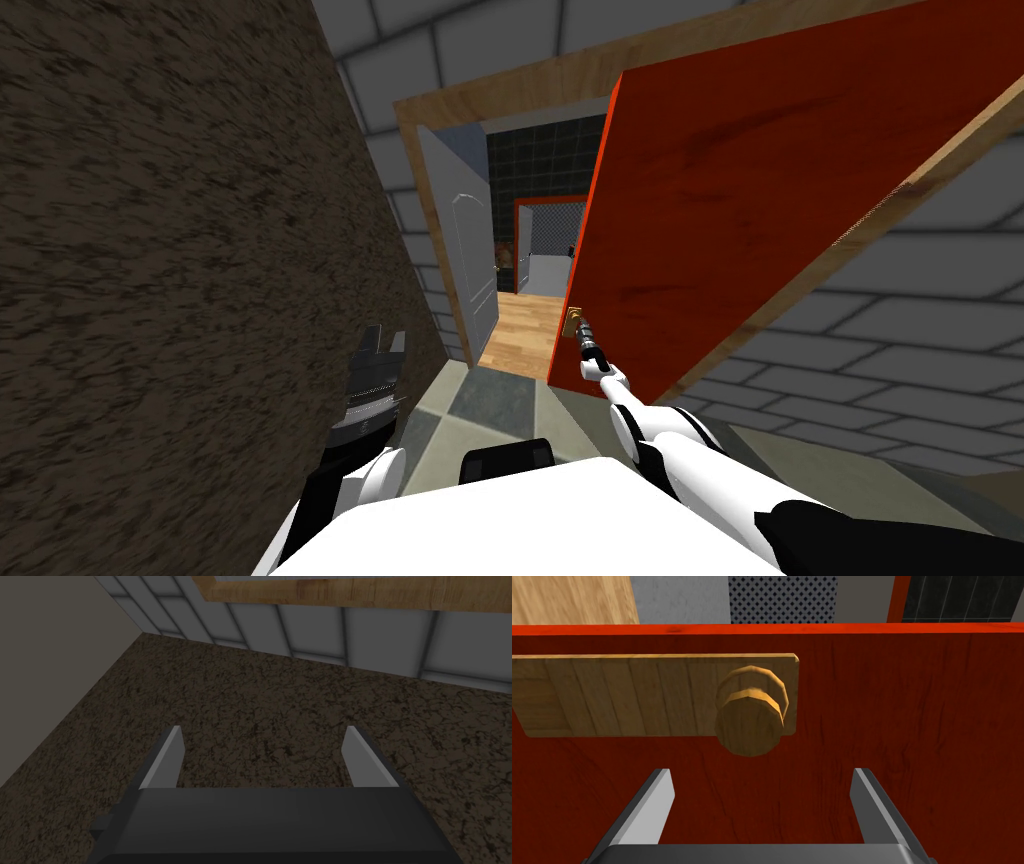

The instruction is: Push the door open

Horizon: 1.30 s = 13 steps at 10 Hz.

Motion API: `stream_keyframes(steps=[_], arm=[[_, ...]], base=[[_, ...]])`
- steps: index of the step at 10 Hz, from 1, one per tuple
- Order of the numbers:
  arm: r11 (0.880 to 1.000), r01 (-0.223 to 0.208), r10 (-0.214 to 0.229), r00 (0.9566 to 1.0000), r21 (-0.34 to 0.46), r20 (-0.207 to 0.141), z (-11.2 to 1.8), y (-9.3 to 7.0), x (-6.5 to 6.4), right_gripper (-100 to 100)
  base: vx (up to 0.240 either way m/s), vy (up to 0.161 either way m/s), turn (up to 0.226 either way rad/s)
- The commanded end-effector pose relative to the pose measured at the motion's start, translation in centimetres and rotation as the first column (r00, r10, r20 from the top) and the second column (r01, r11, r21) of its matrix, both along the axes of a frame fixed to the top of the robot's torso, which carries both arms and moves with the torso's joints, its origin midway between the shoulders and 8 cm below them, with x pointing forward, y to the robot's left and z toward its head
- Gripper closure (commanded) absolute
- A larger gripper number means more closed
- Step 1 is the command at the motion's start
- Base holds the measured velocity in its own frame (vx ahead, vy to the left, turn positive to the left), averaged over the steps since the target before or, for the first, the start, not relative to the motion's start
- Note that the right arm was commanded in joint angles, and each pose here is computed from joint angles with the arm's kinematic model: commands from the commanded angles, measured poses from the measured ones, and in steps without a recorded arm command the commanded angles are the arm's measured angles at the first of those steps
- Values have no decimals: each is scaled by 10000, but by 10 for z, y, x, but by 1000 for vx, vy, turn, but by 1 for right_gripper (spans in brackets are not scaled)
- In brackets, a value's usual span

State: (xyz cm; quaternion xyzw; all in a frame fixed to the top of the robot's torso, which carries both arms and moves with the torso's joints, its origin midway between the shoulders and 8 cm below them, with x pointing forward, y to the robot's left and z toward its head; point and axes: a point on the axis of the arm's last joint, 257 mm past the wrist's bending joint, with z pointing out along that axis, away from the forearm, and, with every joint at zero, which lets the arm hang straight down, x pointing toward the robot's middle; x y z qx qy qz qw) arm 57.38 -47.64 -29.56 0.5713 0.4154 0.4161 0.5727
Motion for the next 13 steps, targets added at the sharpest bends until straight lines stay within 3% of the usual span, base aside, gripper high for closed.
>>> stream_keyframes(steps=[1, 5, 6, 11, 13], arm=[[10000, 48, -48, 10000, 4, -2, 0, -2, -1, -100], [9999, 102, -102, 9999, 12, -7, -1, -4, -2, -100], [9999, 102, -102, 9999, 12, -7, -1, -4, -2, 100], [9999, 102, -102, 9999, 12, -7, -1, -4, -2, 100], [9993, 384, -384, 9992, -14, 71, 4, -15, -5, 100]], base=[[217, -89, 23], [161, -60, 22], [-9, 1, -8], [-10, 3, 3], [147, 11, -32]])
